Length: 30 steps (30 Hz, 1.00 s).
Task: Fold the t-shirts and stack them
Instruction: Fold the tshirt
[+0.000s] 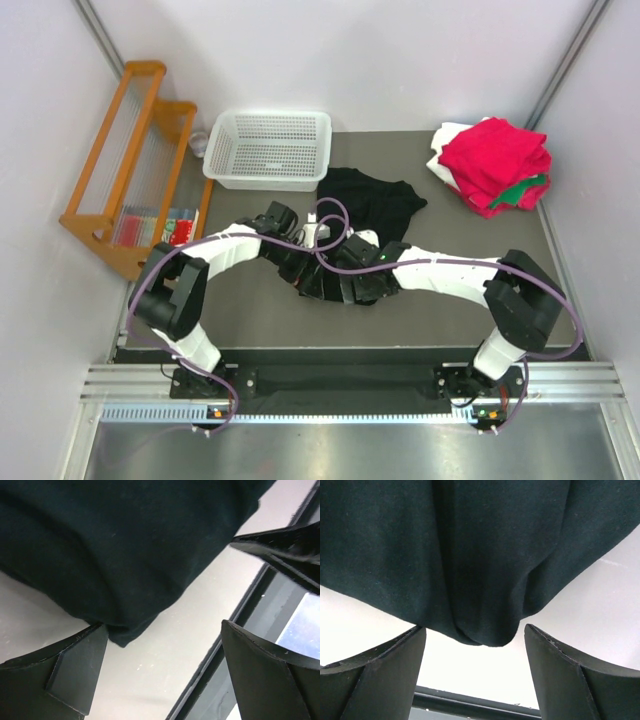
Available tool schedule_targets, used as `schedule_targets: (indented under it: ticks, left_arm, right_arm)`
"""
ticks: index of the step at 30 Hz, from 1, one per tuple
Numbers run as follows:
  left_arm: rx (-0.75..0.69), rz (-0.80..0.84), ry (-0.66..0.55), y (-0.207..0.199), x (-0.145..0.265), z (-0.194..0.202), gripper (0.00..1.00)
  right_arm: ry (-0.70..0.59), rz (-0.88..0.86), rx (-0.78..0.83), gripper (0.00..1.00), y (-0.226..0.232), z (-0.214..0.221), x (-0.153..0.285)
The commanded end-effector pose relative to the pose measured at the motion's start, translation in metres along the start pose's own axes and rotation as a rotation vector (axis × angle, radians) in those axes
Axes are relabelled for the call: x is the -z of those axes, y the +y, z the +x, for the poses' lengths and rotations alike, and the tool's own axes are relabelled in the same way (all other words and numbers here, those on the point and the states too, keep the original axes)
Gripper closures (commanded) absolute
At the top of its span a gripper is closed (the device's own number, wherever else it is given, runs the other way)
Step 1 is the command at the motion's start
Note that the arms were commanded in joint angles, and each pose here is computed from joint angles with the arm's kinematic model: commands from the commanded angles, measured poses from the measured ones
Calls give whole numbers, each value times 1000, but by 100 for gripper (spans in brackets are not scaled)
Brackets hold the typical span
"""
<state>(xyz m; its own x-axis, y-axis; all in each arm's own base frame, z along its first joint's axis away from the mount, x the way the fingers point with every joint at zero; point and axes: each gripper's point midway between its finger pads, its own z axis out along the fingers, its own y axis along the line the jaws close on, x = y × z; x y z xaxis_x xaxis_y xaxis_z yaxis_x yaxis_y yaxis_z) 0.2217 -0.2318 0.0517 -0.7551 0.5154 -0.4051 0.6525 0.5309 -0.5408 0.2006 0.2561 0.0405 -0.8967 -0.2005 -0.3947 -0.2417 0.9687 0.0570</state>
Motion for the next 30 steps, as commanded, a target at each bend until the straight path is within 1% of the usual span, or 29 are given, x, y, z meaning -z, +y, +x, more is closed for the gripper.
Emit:
schedule_targets:
  ticks: [1, 3, 5, 11, 14, 18, 19, 20, 23, 28, 30]
  left_arm:
    - [-7, -34, 17, 9, 3, 4, 1]
    - [1, -57, -21, 15, 11, -1, 1]
    - [2, -71, -29, 18, 13, -1, 1]
    - [27, -101, 6, 29, 6, 11, 1]
    - [38, -90, 23, 31, 0, 14, 1]
    - [51, -79, 26, 33, -4, 11, 2]
    - [49, -81, 24, 34, -5, 9, 3]
    - [50, -79, 22, 34, -5, 8, 6]
    - [48, -77, 18, 33, -6, 4, 10]
    - [34, -114, 35, 34, -11, 7, 15]
    - [37, -154, 46, 39, -12, 10, 18]
  right_arm:
    - [-79, -28, -13, 21, 7, -28, 13]
    - [-84, -31, -11, 21, 7, -29, 15]
    - [-81, -30, -10, 21, 6, -29, 15]
    - [-96, -29, -20, 22, 2, -35, 20]
    - [-113, -30, -28, 23, 1, -40, 26]
    - [-119, -18, -31, 24, -4, -46, 26]
    - [-117, -15, -32, 24, -5, -46, 26]
    - [-120, -15, -31, 25, -5, -48, 26]
    - [-115, -11, -32, 26, -5, -48, 24]
    - [-64, -27, -41, 27, -4, -30, 13]
    - [-46, -40, -52, 29, -3, -25, 10]
